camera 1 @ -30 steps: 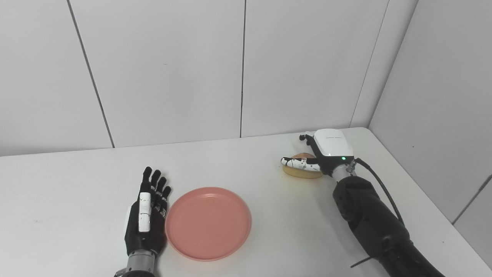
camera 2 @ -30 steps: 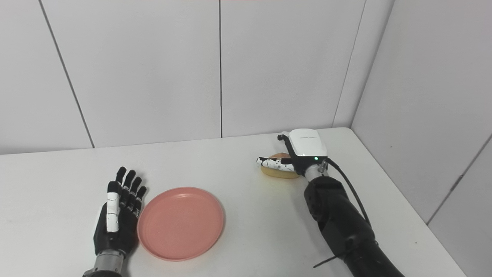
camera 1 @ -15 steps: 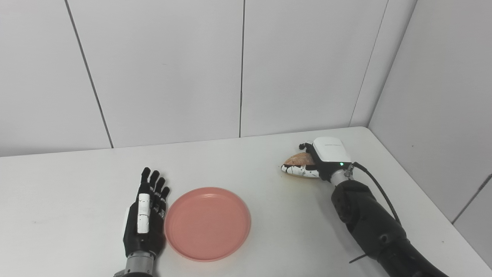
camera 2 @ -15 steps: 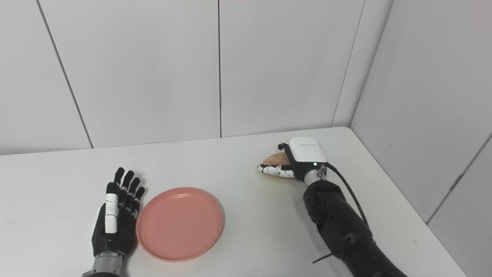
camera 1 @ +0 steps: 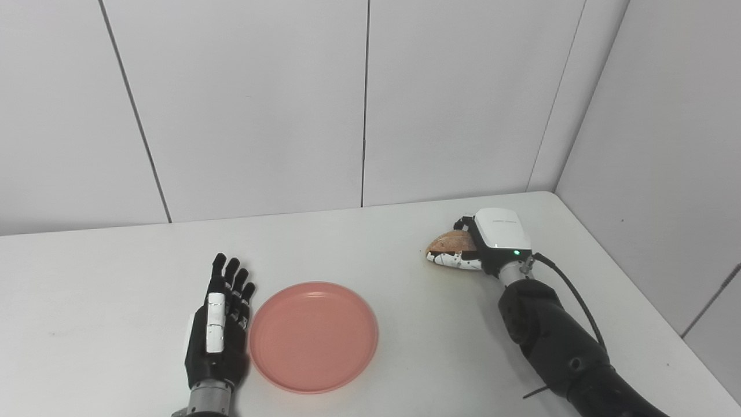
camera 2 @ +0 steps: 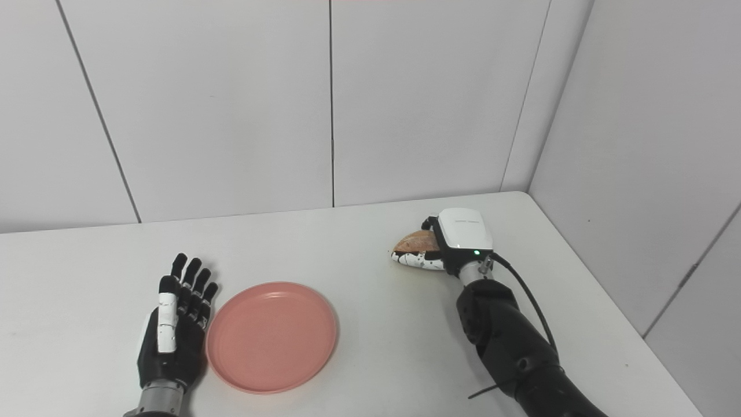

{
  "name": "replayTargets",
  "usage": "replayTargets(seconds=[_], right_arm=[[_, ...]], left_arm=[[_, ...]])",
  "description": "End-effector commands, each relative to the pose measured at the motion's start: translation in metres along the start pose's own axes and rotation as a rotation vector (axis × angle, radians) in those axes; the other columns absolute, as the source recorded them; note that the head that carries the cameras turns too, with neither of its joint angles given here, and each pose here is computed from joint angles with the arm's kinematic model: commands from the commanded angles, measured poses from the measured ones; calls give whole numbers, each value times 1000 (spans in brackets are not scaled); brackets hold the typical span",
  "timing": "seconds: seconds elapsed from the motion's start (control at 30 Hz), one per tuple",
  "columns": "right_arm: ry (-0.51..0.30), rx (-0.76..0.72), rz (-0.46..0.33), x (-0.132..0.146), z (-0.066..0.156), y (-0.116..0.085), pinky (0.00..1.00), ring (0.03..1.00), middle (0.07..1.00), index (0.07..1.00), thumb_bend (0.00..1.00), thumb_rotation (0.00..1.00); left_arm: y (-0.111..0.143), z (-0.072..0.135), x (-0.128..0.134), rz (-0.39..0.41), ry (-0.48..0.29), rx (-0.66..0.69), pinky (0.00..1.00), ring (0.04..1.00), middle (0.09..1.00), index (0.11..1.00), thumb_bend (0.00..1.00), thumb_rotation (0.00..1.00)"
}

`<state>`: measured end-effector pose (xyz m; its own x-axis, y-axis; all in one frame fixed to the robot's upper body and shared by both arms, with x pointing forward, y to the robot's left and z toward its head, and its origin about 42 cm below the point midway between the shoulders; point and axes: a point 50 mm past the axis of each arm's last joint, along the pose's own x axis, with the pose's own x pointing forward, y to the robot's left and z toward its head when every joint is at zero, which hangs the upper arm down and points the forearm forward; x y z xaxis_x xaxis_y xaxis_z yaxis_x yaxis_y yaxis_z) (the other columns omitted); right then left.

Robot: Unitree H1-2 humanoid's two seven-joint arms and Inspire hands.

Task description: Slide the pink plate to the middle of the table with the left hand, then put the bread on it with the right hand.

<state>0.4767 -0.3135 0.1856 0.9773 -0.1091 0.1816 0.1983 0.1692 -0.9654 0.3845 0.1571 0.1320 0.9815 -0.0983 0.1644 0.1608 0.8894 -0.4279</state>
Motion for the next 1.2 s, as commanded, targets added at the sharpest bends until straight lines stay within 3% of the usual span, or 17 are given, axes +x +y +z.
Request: replayTargets(seconds=[0.0,0.13,0.3,0.63,0.87,1.0,1.17], right_arm=[[-51,16,-104,12,2,-22,199,267,375,503,765,827],[-63,22,-121,11,-1,-19,123,177,263,343,767,782],[-103,33,-138,11,-4,-16,81,129,195,260,694,677],[-116,43,-143,11,-10,-12,75,123,185,284,625,547],[-158,65,-175,10,-2,-22,84,132,196,305,614,473],[-190,87,-196,10,5,-33,89,137,204,311,604,543],[-229,107,-243,10,20,-53,88,132,197,314,603,530]], left_arm=[[18,-19,-22,47,71,9,1000,1000,1000,1000,875,722],[18,-19,-22,51,73,11,1000,995,1000,1000,880,722],[17,-19,-23,46,74,7,1000,1000,1000,1000,882,720],[16,-20,-23,50,77,17,1000,983,1000,1000,879,726],[14,-20,-23,51,76,22,998,980,998,1000,887,729],[14,-21,-23,53,78,21,998,980,997,1000,897,729],[13,-22,-23,53,83,14,1000,981,999,1000,902,724]])
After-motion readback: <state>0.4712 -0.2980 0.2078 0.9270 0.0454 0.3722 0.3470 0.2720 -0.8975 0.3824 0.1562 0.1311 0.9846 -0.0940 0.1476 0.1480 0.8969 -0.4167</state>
